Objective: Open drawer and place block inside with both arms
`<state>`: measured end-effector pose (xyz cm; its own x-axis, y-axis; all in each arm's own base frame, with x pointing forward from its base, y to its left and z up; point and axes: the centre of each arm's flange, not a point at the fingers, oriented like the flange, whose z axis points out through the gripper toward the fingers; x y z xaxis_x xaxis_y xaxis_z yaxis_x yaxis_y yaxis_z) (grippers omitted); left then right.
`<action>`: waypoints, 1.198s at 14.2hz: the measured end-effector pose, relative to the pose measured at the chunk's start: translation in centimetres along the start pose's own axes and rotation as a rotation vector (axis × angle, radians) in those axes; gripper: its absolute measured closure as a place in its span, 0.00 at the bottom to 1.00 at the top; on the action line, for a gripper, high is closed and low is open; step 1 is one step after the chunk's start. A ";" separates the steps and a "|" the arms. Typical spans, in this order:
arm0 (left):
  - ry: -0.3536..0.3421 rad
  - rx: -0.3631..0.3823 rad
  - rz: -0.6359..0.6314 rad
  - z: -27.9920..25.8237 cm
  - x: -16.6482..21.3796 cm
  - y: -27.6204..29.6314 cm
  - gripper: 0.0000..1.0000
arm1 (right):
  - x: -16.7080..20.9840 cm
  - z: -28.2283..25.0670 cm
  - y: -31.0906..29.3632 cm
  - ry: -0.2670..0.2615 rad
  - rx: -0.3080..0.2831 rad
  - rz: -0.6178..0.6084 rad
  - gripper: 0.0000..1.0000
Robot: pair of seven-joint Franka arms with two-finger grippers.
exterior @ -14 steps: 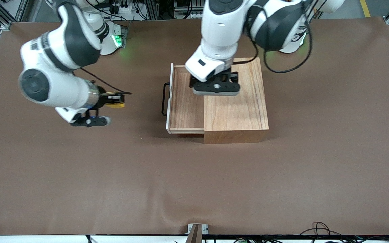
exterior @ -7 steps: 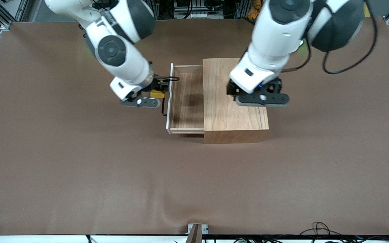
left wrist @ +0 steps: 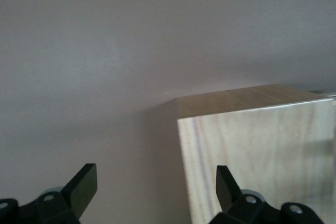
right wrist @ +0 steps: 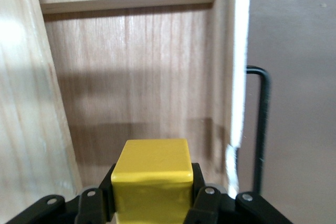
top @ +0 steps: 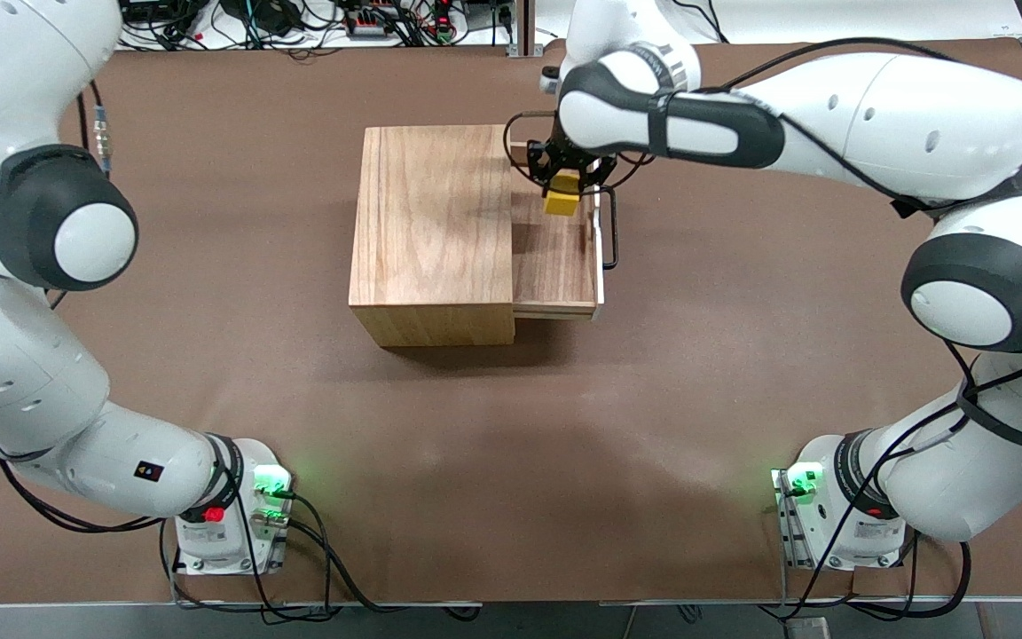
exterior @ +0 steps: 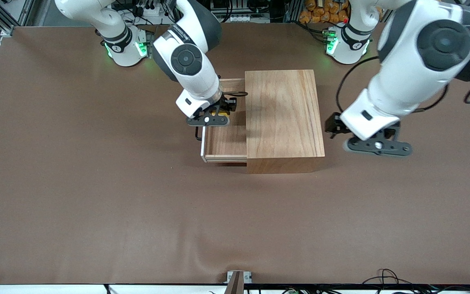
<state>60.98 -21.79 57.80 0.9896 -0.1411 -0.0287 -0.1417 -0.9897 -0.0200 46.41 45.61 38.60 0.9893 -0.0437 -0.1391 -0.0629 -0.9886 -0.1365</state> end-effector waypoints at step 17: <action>-0.005 0.041 -0.024 -8.9 -12.9 -9.7 0.00 | 0.7 0.2 -0.7 0.053 0.034 0.000 0.00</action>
<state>49.78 -10.60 67.22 0.9925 -0.1174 -0.0329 -0.1193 -0.9910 -0.0615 47.12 46.26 38.35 0.9948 -0.0521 -0.0869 -0.0664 -0.9832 -0.1703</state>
